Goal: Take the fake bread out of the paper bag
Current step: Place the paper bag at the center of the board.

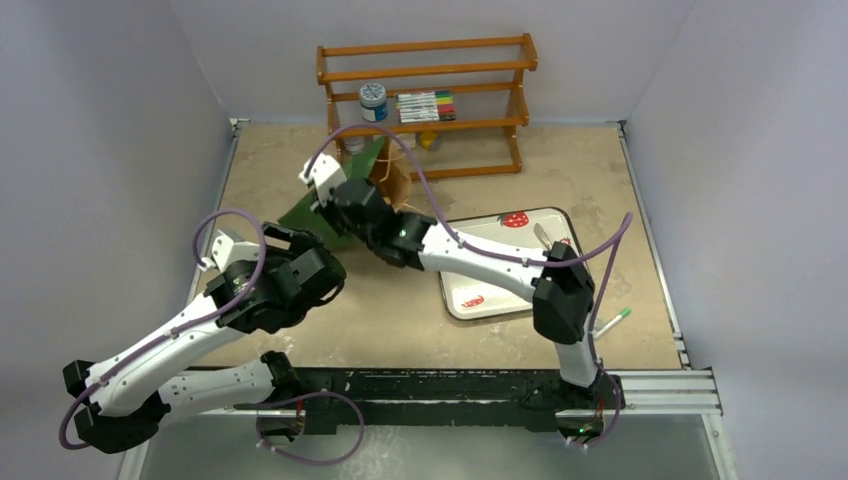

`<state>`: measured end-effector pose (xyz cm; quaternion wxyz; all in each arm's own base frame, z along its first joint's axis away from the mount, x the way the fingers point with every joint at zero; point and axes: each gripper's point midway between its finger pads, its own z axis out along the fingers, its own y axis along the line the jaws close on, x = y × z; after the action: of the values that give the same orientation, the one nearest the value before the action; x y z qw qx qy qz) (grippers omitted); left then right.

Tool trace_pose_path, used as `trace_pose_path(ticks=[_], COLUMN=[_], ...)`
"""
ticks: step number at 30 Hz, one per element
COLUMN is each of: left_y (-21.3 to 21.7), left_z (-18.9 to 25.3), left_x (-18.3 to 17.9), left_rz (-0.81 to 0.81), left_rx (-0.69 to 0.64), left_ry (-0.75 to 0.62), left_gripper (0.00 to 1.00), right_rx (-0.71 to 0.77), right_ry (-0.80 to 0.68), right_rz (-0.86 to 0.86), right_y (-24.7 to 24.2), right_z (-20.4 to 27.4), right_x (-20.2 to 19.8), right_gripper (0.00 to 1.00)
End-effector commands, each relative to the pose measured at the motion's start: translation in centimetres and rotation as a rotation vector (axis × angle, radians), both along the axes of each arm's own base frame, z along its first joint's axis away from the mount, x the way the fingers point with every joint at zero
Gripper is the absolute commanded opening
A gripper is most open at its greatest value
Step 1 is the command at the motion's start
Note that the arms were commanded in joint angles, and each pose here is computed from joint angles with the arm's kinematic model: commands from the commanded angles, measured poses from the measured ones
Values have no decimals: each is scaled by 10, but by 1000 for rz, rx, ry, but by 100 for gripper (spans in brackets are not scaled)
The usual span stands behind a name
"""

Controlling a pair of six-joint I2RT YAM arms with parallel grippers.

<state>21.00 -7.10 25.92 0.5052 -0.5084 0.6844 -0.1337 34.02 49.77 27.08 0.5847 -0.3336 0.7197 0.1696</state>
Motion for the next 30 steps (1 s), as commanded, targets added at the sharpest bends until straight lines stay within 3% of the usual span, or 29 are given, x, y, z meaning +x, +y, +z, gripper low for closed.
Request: trace_pose_path(ticks=[1,7,14,18,24,30], left_y=[17,23,27,24,13,12], left_z=[16,40,54,57,56,70], left_x=[-3,2,9,13,20,23], left_rz=[65,89,129,135,111,104], left_rx=[-28,-38,-14,7,47,92], left_ry=[-63,-140,-217,-228,-214,-231], left_gripper=[76,75,76,77,79,82], right_rx=[193,216,216,184,200,208], right_ry=[-6,88,188,209,243,316], right_rz=[47,47,120,83,50,43], right_y=[-2,-8,18,13,-10,-28], right_z=[36,16,5,-3,-3,-8], right_x=[-44,-71,-89,-88,-96,-110], right_gripper=[12,29,38,58,77,82])
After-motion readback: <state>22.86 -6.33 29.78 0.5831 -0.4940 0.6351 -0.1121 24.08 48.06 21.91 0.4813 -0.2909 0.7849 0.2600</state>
